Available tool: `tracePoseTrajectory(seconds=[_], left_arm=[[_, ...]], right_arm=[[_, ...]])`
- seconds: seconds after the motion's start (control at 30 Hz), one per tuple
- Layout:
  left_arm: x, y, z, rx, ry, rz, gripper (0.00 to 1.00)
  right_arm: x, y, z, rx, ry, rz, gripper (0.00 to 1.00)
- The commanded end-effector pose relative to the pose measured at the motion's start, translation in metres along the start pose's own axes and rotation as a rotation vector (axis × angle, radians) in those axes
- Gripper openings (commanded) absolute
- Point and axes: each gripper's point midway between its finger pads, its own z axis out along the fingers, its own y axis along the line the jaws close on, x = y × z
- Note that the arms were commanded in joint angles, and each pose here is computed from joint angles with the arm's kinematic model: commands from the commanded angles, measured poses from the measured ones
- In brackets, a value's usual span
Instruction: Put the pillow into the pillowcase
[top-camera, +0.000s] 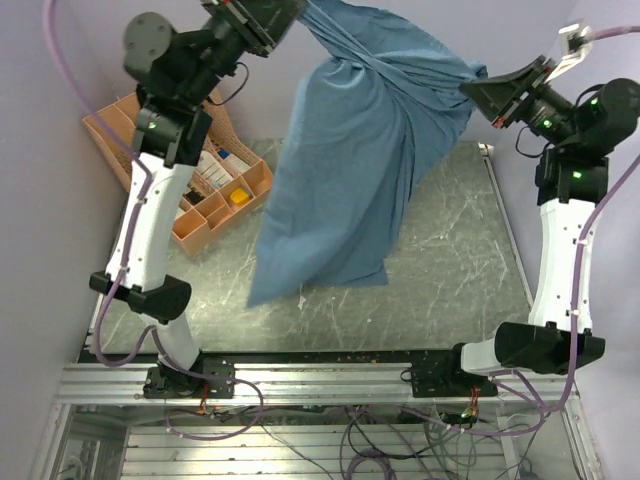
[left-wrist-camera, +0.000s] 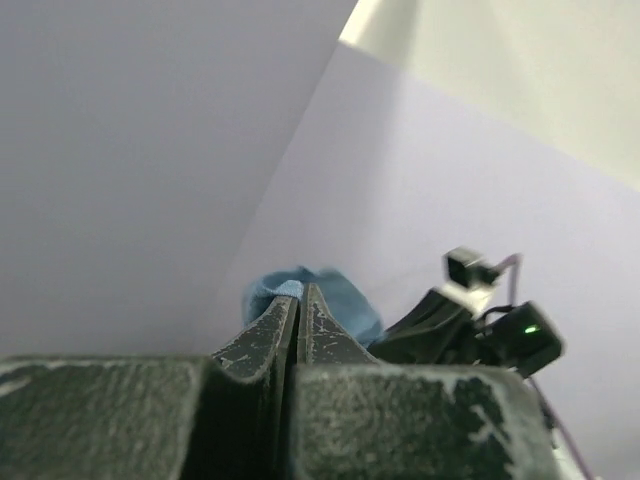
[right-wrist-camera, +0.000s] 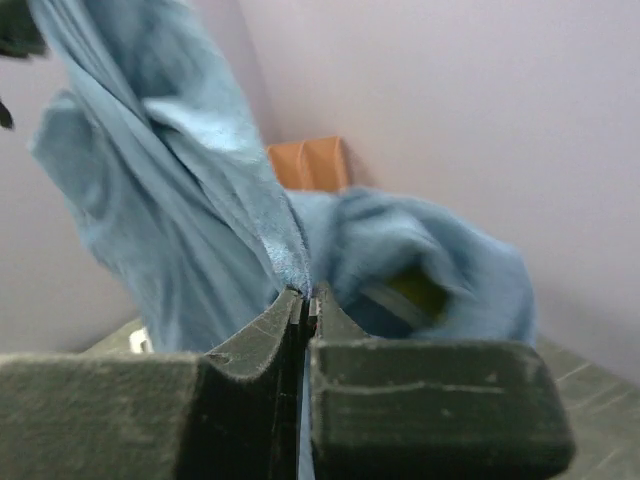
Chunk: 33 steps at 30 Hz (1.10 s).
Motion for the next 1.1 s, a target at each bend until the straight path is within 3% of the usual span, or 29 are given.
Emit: tracePoseTrajectory(seconds=[0.0,0.3,0.5,0.63,0.73,0.8,0.83,0.9,0.97,1.0,1.07], left_arm=[[-0.079,-0.035,-0.022,0.037,-0.239,0.092,0.07],[-0.071,-0.001,0.013,0.053,-0.303,-0.021,0.07],[-0.043,0.001,0.031,0.089,-0.278,-0.094,0.07],[0.033,0.002,0.058,0.095,-0.138,-0.148,0.07],[0.115,0.002,0.077,0.105,0.007,-0.204,0.07],[0.175,-0.007,0.086,0.134,0.123,-0.247,0.09],[0.2,-0.007,0.088,0.148,0.179,-0.263,0.21],[0.238,-0.01,0.088,0.173,0.273,-0.285,0.58],[0.25,-0.002,0.083,0.147,0.318,-0.249,0.89],[0.245,0.007,0.079,0.113,0.319,-0.203,0.97],[0.228,0.028,0.068,0.033,0.308,-0.115,1.0]], right_arm=[[0.021,0.015,0.004,-0.053,0.015,0.017,0.0],[-0.001,0.079,0.001,-0.087,0.005,-0.127,0.0],[0.011,0.056,0.007,-0.019,0.018,-0.09,0.0],[0.028,-0.012,0.001,0.286,0.025,-0.124,0.0],[0.04,-0.063,-0.03,0.55,0.015,-0.211,0.0],[0.048,-0.084,-0.054,0.679,0.026,-0.267,0.13],[0.054,-0.095,-0.065,0.73,0.048,-0.282,0.25],[0.063,-0.112,-0.086,0.79,0.087,-0.294,0.51],[0.06,-0.118,-0.104,0.812,0.09,-0.307,0.7],[0.055,-0.119,-0.11,0.825,0.087,-0.325,0.76],[0.045,-0.116,-0.115,0.824,0.086,-0.375,0.85]])
